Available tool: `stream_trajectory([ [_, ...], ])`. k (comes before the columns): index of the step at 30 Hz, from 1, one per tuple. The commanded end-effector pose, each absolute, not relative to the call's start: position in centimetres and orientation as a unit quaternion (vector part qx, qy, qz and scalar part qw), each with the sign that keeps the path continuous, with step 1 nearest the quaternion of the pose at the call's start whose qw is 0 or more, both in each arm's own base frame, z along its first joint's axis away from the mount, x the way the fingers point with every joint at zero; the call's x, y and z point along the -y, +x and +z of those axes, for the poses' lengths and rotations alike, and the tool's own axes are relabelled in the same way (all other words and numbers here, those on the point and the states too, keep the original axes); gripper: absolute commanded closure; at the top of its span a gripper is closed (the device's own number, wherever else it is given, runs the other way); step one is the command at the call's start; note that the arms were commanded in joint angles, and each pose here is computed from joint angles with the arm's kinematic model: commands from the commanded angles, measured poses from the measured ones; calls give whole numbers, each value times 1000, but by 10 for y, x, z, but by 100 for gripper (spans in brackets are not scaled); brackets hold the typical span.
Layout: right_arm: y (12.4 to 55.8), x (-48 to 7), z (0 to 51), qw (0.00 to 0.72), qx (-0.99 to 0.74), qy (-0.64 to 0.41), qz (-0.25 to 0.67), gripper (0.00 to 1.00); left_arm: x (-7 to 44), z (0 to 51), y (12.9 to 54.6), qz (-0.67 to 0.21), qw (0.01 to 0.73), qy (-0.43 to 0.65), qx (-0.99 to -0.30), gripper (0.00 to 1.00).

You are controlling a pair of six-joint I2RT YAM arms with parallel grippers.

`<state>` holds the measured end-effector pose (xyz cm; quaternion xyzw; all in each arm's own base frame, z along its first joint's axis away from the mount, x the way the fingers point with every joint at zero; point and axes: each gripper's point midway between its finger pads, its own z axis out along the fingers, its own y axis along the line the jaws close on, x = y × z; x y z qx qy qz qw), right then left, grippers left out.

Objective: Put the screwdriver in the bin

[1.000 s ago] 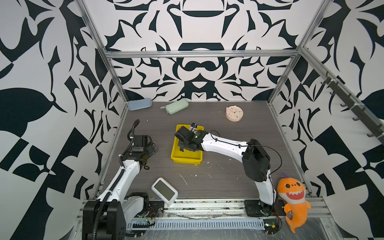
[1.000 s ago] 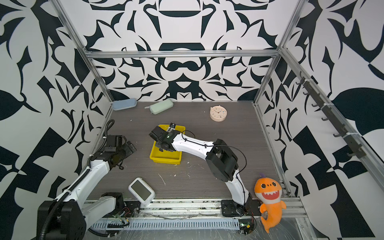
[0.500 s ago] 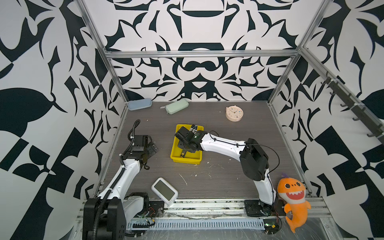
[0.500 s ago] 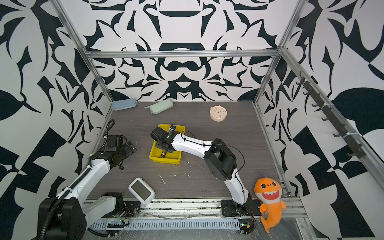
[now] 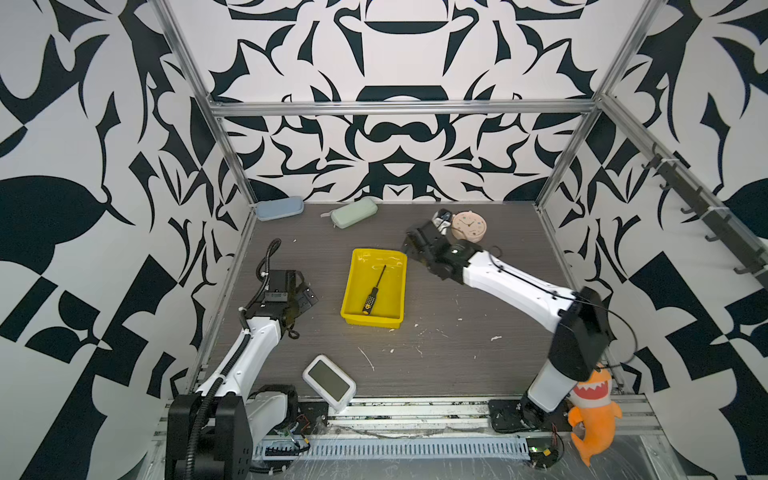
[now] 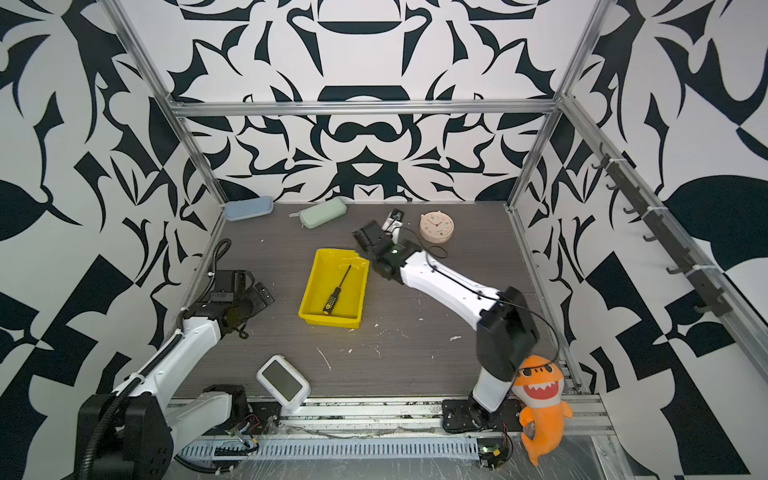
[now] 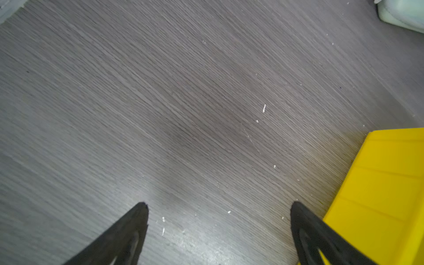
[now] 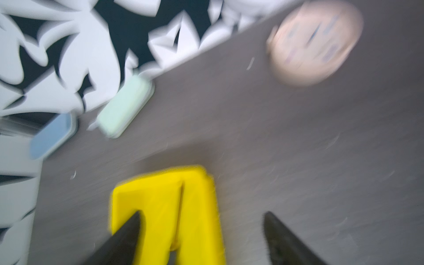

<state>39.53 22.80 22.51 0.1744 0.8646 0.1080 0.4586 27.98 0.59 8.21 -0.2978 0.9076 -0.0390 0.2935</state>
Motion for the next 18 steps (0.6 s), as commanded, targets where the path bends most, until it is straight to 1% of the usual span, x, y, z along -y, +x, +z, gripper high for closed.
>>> stream_trajectory([
  [1,394,-202,271,611,-788,76,31,0,-4,89,286,-46,295,-298,-907,1],
  [2,390,-196,271,633,-772,52,10,0,-4,89,287,-47,294,-298,-907,1],
  [4,387,-183,266,661,-747,-15,-71,0,-4,89,287,-47,294,-297,-907,1],
  [5,386,-176,258,658,-743,-48,-116,0,-3,88,287,-47,292,-297,-908,1],
  [7,389,-151,225,610,-767,-79,-180,0,-3,88,288,-48,291,-296,-909,1],
  [10,384,-103,189,578,-785,-28,-222,0,-2,88,288,-50,291,-294,-909,1],
  [13,377,-69,167,563,-788,-1,-249,0,-1,86,288,-52,289,-293,-910,1],
  [15,375,-52,163,559,-787,18,-262,0,0,86,289,-53,288,-293,-910,1],
  [18,375,-36,151,552,-798,27,-242,0,0,84,291,-52,284,-292,-912,1],
])
